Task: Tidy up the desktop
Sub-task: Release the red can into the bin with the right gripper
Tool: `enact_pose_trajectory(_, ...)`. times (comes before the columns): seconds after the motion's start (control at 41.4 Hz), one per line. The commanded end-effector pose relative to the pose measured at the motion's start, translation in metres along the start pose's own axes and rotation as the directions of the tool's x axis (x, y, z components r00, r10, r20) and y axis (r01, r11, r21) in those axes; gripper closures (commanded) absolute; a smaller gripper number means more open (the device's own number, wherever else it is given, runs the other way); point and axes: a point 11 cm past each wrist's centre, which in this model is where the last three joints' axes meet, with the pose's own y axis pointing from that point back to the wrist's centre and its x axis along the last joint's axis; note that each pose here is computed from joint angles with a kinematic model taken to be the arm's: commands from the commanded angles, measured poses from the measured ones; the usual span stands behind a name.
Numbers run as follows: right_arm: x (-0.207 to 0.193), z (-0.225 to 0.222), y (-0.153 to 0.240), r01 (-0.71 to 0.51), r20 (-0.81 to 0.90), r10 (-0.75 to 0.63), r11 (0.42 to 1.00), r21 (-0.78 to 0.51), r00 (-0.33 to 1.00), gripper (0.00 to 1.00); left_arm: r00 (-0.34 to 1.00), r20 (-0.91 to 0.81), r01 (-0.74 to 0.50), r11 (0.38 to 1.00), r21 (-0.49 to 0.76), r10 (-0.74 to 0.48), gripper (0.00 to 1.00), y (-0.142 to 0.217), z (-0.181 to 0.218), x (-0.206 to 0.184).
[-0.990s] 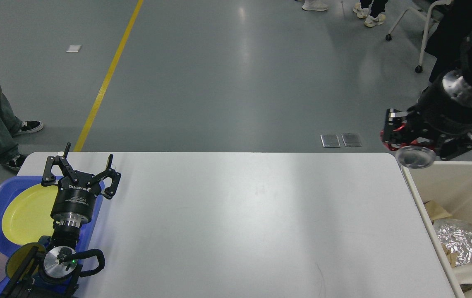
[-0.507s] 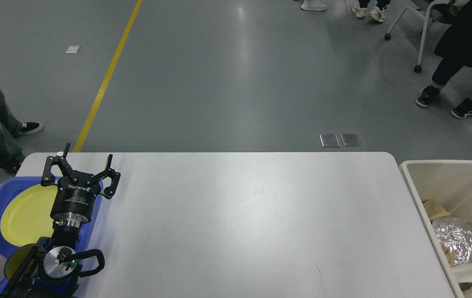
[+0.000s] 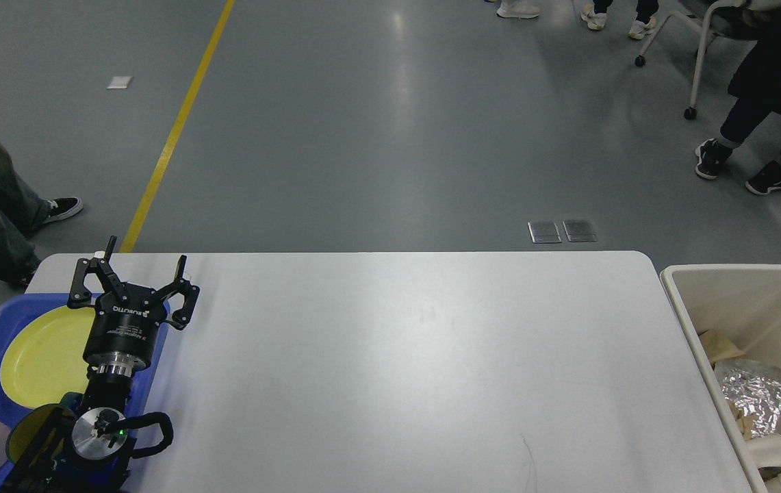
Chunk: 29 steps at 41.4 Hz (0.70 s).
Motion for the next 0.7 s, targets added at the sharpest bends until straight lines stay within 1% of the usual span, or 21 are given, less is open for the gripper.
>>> enact_pose_trajectory(0.0,-0.041,0.011,-0.021,-0.101,-0.029,0.1,0.994,-0.032,0.995,1.0,1.0,0.0,0.0,1.0,0.0,0.0,0.03,0.0,0.0,0.0)
enact_pose_trajectory(0.169,-0.065,0.015,-0.028,-0.175,-0.032,0.174,0.984,-0.037,0.984,1.0,1.0,0.0,0.0,1.0,0.0,0.0,0.03,0.0,0.0,0.0)
enact_pose_trajectory(0.338,-0.061,0.016,-0.028,-0.219,-0.023,0.218,0.975,-0.039,0.976,1.0,1.0,0.0,0.0,1.0,0.0,0.0,0.03,0.0,0.0,0.0)
enact_pose_trajectory(0.676,-0.068,0.011,-0.028,-0.202,-0.022,0.201,0.979,-0.035,0.979,1.0,1.0,0.0,0.0,1.0,0.0,0.0,0.03,0.0,0.0,0.0)
